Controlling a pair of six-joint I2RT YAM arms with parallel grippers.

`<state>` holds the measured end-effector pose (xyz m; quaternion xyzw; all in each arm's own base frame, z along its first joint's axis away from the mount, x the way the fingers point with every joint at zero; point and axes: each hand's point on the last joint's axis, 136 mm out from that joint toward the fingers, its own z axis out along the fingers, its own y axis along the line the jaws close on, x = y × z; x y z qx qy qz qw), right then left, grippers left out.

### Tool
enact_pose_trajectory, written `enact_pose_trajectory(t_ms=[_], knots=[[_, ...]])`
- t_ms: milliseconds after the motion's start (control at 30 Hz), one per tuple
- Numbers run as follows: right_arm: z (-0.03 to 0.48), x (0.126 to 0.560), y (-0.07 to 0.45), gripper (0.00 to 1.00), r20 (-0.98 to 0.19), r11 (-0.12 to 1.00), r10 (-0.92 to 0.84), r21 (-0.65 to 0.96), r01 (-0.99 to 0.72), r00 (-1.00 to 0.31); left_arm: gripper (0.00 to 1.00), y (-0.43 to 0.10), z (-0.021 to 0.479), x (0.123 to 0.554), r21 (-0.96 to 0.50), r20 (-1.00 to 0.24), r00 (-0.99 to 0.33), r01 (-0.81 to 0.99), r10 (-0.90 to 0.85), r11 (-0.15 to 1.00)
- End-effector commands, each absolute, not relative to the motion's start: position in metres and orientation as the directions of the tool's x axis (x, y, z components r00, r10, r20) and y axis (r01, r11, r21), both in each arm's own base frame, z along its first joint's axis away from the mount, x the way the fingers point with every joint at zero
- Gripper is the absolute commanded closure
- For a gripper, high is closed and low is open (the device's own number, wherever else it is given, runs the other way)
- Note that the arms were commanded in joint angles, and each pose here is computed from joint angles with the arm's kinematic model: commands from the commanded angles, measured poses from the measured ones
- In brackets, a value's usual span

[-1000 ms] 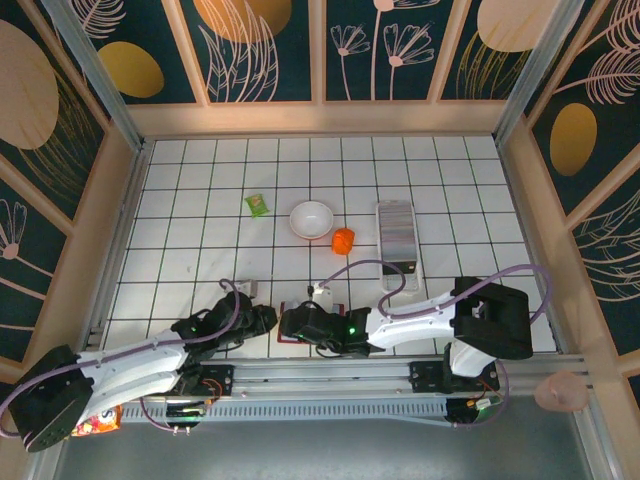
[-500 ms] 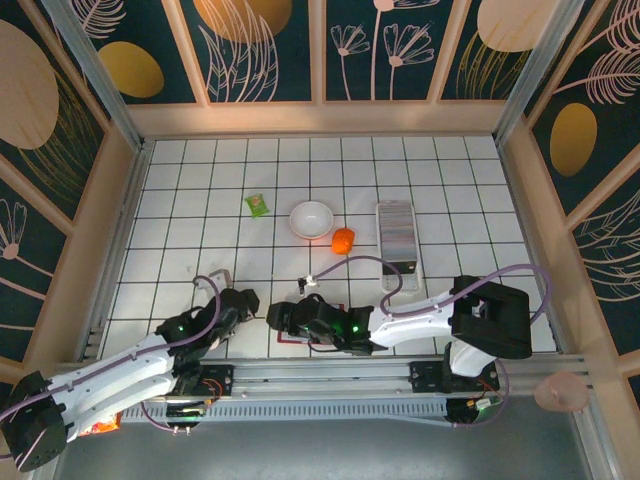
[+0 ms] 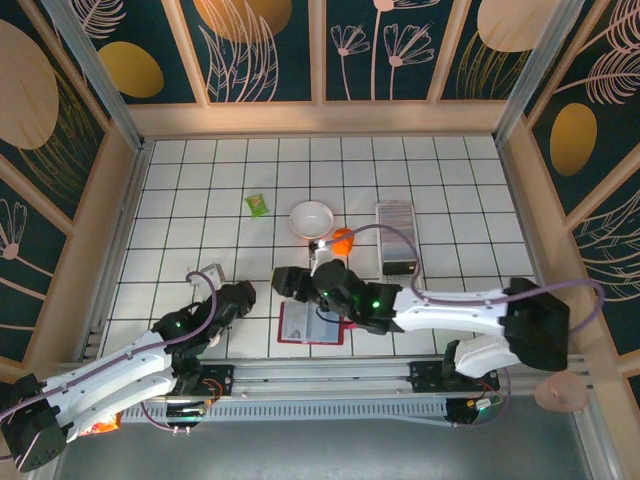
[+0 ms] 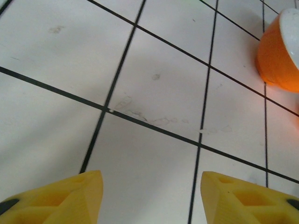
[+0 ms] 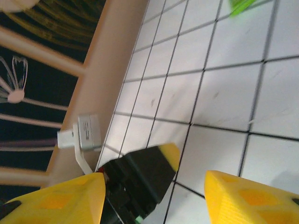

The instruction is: Put the credit cards into the card holder

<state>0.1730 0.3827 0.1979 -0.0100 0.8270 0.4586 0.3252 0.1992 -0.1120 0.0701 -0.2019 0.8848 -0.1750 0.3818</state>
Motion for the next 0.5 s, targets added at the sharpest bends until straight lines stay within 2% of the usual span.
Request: enact_pose_trajectory(t_ms=[0, 200, 333, 467], knots=[[0.165, 0.18, 0.327, 0.4, -0.582, 0.766, 0.287, 0.616, -0.182, -0.761, 0.42, -0.13, 0.07, 0.197, -0.52, -0.573, -0.663, -0.158, -0.481, 0.839], [0.093, 0.143, 0.278, 0.36, -0.428, 0.814, 0.333, 0.58, 0.027, -0.84, 0.4, -0.169, 0.07, 0.19, -0.622, -0.518, -0.745, -0.01, -0.421, 0.783], [0.066, 0.12, 0.285, 0.36, -0.362, 0.83, 0.291, 0.555, 0.046, -0.886, 0.42, -0.183, 0.063, 0.182, -0.633, -0.482, -0.798, 0.032, -0.362, 0.773], [0.053, 0.112, 0.3, 0.42, -0.346, 0.855, 0.237, 0.518, 0.026, -0.908, 0.47, -0.187, 0.05, 0.174, -0.631, -0.442, -0.833, 0.026, -0.332, 0.776]])
